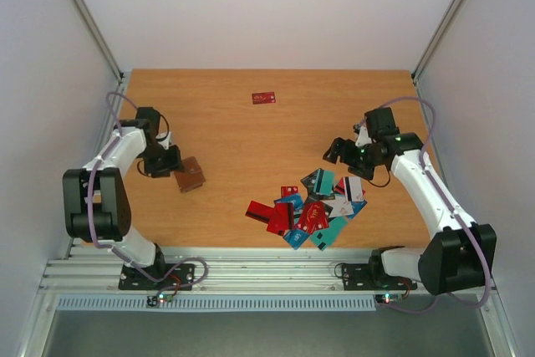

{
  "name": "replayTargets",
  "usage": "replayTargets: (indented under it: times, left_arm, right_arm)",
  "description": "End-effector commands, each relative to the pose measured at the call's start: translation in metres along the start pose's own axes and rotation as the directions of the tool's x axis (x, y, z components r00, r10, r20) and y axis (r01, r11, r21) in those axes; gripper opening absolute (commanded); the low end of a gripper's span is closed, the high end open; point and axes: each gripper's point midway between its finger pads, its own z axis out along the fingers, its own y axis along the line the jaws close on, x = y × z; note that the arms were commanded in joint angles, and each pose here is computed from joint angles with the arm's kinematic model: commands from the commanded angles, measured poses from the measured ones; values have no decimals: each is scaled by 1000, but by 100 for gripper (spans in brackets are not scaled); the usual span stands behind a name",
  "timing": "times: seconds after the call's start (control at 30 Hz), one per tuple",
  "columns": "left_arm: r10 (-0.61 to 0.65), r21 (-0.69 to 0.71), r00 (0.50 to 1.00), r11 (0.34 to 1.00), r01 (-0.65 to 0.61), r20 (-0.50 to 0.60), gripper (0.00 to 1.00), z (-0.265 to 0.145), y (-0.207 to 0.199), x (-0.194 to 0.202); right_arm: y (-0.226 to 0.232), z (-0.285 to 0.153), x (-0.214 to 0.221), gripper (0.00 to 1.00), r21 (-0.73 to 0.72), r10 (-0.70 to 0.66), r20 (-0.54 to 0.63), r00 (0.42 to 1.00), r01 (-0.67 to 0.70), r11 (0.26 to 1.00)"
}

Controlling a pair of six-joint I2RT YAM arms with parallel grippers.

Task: Put the credit cards into the card holder

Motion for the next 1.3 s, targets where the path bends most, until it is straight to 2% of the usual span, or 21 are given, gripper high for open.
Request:
replayTargets:
  times: [0.0, 0.23, 0.5, 0.77, 1.0, 1.17, 1.27]
  left_arm:
    - [-36, -63, 995, 997, 42, 91, 51, -14, 19, -11]
    - [-74, 37, 995, 997, 72, 68, 51, 20, 20, -17]
    - [-105, 105, 994, 989, 101, 38, 46, 41, 16, -11]
    - [-138, 156, 990, 978, 136, -2, 32, 62, 11, -6]
    - [-122, 216, 992, 970, 112, 31, 7, 60, -5, -16]
    - [-54, 267, 995, 963, 30, 83, 1, 41, -33, -18]
    - [-15, 310, 993, 951, -21, 114, 0, 25, -51, -19]
  right_arm:
    - [-1, -14, 14, 94, 14, -51, -7, 999, 51, 999]
    - [-7, -28, 36, 94, 18, -52, -2, 999, 52, 999]
    - [-8, -48, 51, 94, 19, -49, 11, 999, 49, 999]
    - [-12, -61, 63, 95, 24, -44, 42, 998, 43, 999]
    - [-9, -67, 57, 95, 31, -56, 54, 997, 55, 998]
    - [-3, -71, 54, 95, 21, -88, 58, 994, 87, 996]
    - [6, -70, 53, 95, -25, -95, 55, 994, 96, 995]
